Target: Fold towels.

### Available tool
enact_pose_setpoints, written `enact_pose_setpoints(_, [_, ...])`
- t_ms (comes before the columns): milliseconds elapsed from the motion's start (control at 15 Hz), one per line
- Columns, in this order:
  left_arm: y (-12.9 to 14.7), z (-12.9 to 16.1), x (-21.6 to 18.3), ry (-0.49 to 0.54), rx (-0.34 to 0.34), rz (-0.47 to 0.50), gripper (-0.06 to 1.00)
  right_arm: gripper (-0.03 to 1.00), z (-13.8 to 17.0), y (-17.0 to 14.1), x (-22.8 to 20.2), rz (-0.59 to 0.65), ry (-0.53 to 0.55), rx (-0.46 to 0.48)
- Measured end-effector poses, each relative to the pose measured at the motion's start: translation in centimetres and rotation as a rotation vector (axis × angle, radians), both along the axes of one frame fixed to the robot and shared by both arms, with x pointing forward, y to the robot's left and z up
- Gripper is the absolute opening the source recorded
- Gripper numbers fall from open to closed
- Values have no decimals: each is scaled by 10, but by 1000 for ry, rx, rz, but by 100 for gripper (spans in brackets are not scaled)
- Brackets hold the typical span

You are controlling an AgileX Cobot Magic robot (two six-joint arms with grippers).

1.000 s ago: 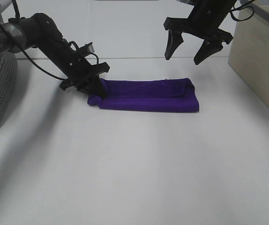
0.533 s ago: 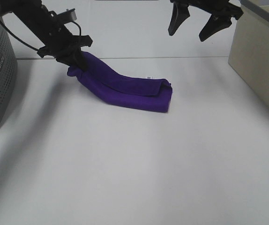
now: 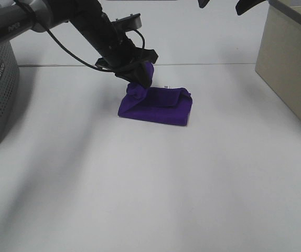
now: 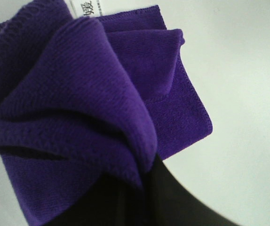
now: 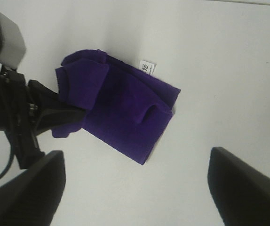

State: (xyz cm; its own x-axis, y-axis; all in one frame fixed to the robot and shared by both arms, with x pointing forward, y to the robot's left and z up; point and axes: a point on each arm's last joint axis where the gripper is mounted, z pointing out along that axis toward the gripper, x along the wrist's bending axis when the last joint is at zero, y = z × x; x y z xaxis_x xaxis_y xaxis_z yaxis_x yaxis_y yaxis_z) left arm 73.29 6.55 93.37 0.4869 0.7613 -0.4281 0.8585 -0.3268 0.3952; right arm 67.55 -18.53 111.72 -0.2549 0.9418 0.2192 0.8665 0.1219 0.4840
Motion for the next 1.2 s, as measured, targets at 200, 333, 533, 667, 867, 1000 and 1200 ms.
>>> enact_pose_setpoints(200, [-19, -5, -5, 9, -58, 10, 4, 81, 3, 0, -2, 0, -7, 1])
enact_pose_setpoints(333, [-29, -4, -7, 4, -94, 15, 4, 81, 3, 0, -2, 0, -7, 1])
enact_pose_setpoints(533, [-33, -9, -7, 18, -112, 24, 5, 81, 3, 0, -2, 0, -7, 1])
enact_pose_setpoints(667, [-37, -8, -7, 20, -153, 38, 21, 81, 3, 0, -2, 0, -7, 2])
enact_pose_setpoints(867, [-57, -3, -14, 9, -234, 24, 64, 81, 3, 1, -2, 2, -4, 13])
enact_pose_setpoints(1000, [-67, 2, -18, -12, -307, -26, 70, 81, 6, 0, -3, 2, -9, 14])
enact_pose_setpoints(1200, [-68, 3, -17, -65, -309, -69, 70, 81, 10, 0, -5, 2, -18, 16])
